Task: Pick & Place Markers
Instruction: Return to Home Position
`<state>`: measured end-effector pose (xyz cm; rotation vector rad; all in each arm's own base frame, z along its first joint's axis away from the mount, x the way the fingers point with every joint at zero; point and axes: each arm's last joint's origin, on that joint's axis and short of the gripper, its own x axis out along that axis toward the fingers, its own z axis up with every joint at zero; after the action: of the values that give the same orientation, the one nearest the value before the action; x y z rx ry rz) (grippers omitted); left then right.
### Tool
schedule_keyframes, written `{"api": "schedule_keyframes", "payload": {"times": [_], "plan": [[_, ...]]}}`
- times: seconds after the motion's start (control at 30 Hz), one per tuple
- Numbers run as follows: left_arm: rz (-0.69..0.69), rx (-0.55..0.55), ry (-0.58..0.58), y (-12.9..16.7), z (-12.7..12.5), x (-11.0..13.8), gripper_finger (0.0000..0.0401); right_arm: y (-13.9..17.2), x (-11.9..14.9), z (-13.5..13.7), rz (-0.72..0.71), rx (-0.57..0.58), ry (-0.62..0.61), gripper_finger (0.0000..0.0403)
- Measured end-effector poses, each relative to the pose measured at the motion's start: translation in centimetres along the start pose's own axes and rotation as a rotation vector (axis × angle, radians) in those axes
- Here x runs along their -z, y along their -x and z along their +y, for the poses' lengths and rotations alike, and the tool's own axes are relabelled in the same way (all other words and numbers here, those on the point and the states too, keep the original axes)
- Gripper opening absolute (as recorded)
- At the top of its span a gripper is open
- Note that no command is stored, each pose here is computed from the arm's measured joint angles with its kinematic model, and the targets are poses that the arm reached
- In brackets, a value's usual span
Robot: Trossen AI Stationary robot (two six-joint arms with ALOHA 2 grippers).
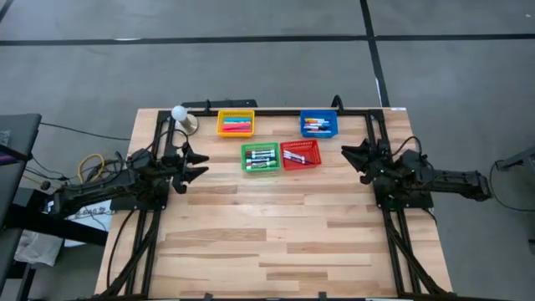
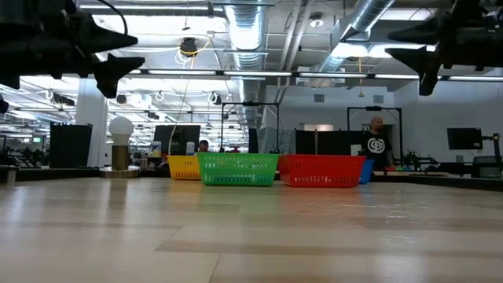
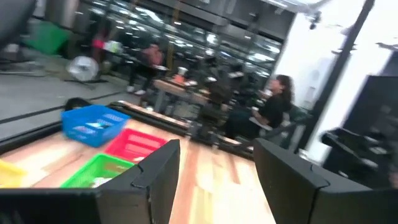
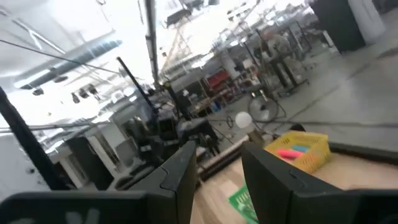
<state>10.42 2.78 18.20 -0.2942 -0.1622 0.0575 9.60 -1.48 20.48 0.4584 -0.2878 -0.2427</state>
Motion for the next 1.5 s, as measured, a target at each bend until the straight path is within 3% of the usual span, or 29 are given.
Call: {"api": "schedule_keyframes", "payload": {"times": [0.17,0.47,0.8,0.93,1.07,1.5], "plan": [[0.041,0.106,-0.019,0.0,-0.2,0.1,0.0204,0.8,-0.7,0.3,-0.054,-0.079,0.031,0.0118],[0.1,0.067,-0.082,-0.2,0.3,0.7,0.0204,0.8,0.6,-0.4,0.077,0.015,0.004,0.0118],[0.214,-0.023,-0.032,-1.0,1.1,2.0,0.0204,0.8,1.0,-0.7,0.107,0.066,0.12,0.0118],[0.163,0.005,-0.045,-1.1,0.9,1.5,0.0204,0.8,1.1,-0.8,0.11,0.08,0.119,0.0118],[0.094,0.102,-0.079,-1.0,0.4,0.6,0.0204,0.8,1.1,-0.7,0.118,0.062,0.112,0.0118],[0.107,0.098,-0.049,-1.0,0.4,0.7,0.0204,0.8,1.2,-0.8,0.132,0.056,0.113,0.0118]]}}
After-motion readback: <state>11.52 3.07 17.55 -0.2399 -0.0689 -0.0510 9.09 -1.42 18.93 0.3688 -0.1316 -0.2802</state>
